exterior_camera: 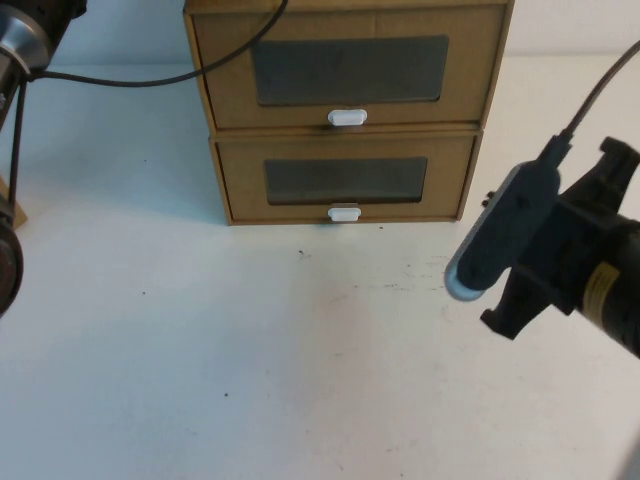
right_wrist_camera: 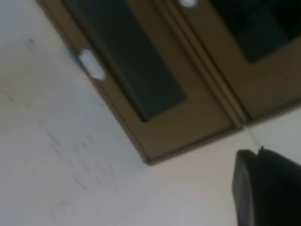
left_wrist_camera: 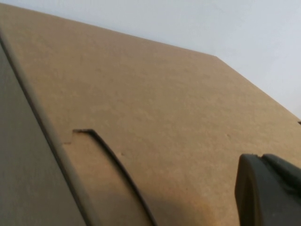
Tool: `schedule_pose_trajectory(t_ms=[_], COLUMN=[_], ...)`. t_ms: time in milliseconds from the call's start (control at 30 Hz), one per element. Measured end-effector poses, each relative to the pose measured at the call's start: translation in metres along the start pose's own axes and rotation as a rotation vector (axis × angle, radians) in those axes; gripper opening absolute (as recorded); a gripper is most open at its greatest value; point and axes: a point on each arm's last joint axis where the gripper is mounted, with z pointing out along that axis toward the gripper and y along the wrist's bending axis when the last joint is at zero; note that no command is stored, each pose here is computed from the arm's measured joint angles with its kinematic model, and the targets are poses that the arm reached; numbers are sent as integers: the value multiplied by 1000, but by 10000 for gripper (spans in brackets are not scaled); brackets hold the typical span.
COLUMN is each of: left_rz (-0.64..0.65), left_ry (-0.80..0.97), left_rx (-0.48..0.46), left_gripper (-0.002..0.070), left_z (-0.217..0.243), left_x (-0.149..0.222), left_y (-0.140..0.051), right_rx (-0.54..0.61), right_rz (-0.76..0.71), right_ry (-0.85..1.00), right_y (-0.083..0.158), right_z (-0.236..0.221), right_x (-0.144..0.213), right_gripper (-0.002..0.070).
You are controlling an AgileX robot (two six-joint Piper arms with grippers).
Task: Open the shoe box
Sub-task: 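Pull the top drawer of the cardboard box fully open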
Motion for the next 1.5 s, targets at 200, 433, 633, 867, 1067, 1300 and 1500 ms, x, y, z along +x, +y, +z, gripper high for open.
schedule_pose_trajectory(t_ms=[200,433,633,867,1067,1300,1500], left_rz=[5,13,17,26,30,29,28], left_ry=[-5,-4,-4,-2,-2,-2,-1], left_rx=[8,10,10,11,13,14,16], left_gripper=[-11,-10,-10,-10,-11,-10,-10], left_z=[0,0,0,0,0,0,0], left_x=[0,0,0,0,0,0,0], left_y=[-1,-1,-1,-1,-1,-1,-1], right_rx=[-80,-45,-52,-27,174,-175,-361], right_rz=[-25,-18,-23,4,798,1528,1748], right_ry=[-17,6,8,57,80,170,303], right_y=[13,10,12,15,-9,3,10], right_z=[9,9,14,45,56,85,108], right_x=[-1,1,-2,-12,-13,6,21], right_gripper=[-18,-18,-18,-18,-18,-18,-18])
